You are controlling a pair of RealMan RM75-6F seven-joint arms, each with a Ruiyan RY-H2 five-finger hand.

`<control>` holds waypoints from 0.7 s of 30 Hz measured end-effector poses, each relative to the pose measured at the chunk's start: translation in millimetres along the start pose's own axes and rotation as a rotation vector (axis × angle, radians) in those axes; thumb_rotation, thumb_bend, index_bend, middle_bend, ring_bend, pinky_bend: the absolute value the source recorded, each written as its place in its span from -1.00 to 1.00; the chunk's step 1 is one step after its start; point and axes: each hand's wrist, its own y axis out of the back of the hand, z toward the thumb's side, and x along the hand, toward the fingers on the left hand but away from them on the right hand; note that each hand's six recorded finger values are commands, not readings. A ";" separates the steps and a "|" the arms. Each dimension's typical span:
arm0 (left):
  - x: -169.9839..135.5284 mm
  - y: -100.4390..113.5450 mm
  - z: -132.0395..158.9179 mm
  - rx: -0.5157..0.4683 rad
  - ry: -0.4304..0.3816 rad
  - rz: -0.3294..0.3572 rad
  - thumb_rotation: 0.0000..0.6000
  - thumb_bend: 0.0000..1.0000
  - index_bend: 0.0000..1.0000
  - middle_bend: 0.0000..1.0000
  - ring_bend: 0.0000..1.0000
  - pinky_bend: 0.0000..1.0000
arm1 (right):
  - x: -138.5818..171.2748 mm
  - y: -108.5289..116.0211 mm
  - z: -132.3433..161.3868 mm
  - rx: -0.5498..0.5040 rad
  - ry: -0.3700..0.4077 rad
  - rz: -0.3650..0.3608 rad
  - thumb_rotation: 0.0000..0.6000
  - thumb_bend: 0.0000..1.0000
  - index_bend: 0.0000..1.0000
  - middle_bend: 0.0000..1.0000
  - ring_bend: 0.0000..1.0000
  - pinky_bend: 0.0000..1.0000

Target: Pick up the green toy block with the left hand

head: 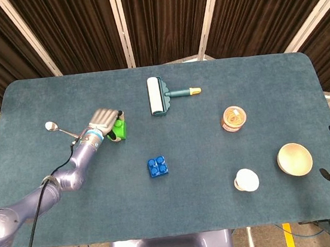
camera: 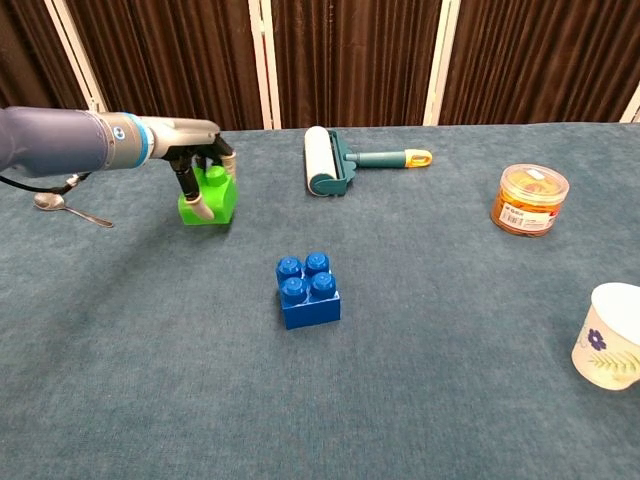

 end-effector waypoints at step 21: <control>-128.1 3.0 101.0 0.349 -0.731 0.191 1.00 -0.69 0.09 -0.16 -0.16 -0.19 | -0.5 -1.9 2.3 -0.002 -0.002 0.013 1.00 -1.00 -1.00 -1.00 -1.00 -1.00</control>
